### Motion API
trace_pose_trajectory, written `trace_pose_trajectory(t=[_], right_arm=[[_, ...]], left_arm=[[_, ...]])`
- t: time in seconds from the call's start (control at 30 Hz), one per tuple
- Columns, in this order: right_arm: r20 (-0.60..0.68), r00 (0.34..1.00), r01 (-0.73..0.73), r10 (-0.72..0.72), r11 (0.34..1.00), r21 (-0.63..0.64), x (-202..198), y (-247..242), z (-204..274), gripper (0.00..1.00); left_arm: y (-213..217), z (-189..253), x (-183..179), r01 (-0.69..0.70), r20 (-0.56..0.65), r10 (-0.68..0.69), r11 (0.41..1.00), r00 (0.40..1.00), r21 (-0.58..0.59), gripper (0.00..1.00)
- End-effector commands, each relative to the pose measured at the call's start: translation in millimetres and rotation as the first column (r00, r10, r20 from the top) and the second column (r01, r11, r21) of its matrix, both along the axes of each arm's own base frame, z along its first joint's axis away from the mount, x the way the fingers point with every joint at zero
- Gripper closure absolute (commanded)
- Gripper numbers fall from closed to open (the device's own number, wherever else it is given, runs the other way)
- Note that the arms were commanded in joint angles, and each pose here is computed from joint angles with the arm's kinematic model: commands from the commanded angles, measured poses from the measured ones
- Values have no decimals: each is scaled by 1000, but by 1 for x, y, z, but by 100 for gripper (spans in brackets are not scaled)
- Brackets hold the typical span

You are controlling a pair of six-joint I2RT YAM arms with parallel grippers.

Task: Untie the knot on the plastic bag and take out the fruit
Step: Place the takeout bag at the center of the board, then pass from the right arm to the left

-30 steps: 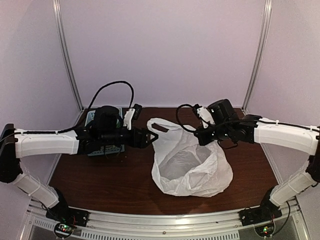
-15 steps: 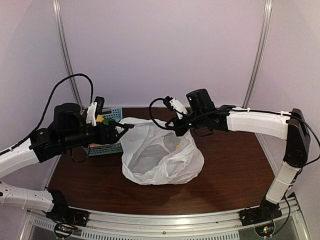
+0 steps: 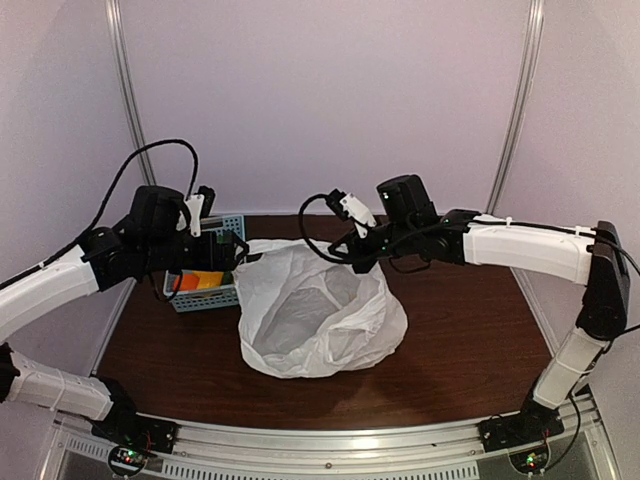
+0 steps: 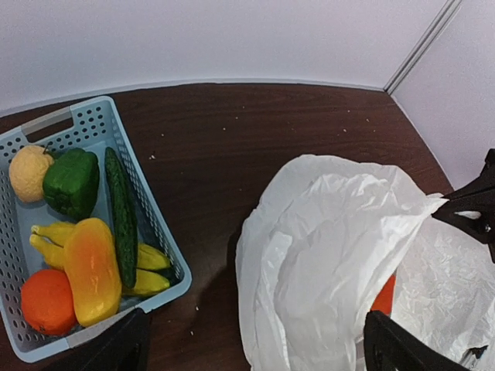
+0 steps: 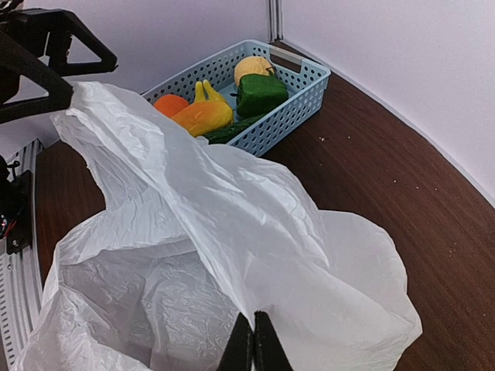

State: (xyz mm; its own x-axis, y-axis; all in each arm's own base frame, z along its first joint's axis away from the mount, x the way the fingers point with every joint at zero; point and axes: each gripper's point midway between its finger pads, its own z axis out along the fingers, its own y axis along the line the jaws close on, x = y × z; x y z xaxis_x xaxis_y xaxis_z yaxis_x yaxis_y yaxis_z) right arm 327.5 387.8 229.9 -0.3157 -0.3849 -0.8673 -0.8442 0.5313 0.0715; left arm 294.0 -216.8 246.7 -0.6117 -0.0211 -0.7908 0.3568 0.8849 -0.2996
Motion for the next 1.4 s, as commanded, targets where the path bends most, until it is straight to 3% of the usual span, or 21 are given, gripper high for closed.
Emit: trace_pose_trajectory(t=[0.0, 0.17, 0.37, 0.43, 0.53, 0.6, 0.63, 0.67, 0.77, 0.9, 1.17, 1.37], right_arm=[[-6, 1000, -2, 2, 1000, -4, -12, -6, 2, 99], [0, 1000, 18, -18, 1000, 9, -13, -9, 7, 98], [5, 999, 32, -32, 999, 6, -10, -10, 9, 97], [3, 999, 33, -33, 999, 3, -9, -10, 8, 97], [0, 999, 39, -39, 999, -1, -9, -10, 7, 94], [-5, 999, 44, -44, 999, 2, -9, -11, 8, 88], [-6, 999, 47, -47, 999, 7, -10, -12, 10, 80], [-8, 999, 49, -49, 999, 10, -11, -13, 11, 68], [-36, 992, 126, -125, 991, 36, -11, -25, 23, 36], [-62, 967, 251, -247, 966, 61, -20, -54, 40, 22], [-240, 791, 575, -562, 818, -20, -60, -140, 8, 18], [-395, 744, 602, -540, 797, 45, -100, -140, -15, 18]], left_arm=[[-25, 34, 16, 135, 120, -130, 990, 984, -35, 3], [-49, 33, 12, 257, 109, -248, 963, 963, -79, 23], [-57, 9, 0, 309, 45, -305, 944, 951, -114, 26], [-57, 5, -3, 317, 32, -315, 941, 949, -117, 33], [-57, 1, -1, 304, 25, -304, 945, 952, -117, 59], [-55, 2, 2, 289, 25, -289, 950, 957, -115, 86], [-55, 3, 3, 283, 30, -282, 952, 959, -115, 96], [-55, 4, 4, 280, 35, -278, 953, 960, -117, 100], [-55, 9, 5, 276, 53, -272, 953, 961, -126, 100], [-53, 11, 3, 273, 64, -267, 953, 962, -134, 100], [-51, 13, 1, 270, 78, -261, 952, 962, -143, 100], [-53, 10, 2, 269, 73, -261, 951, 963, -150, 100]])
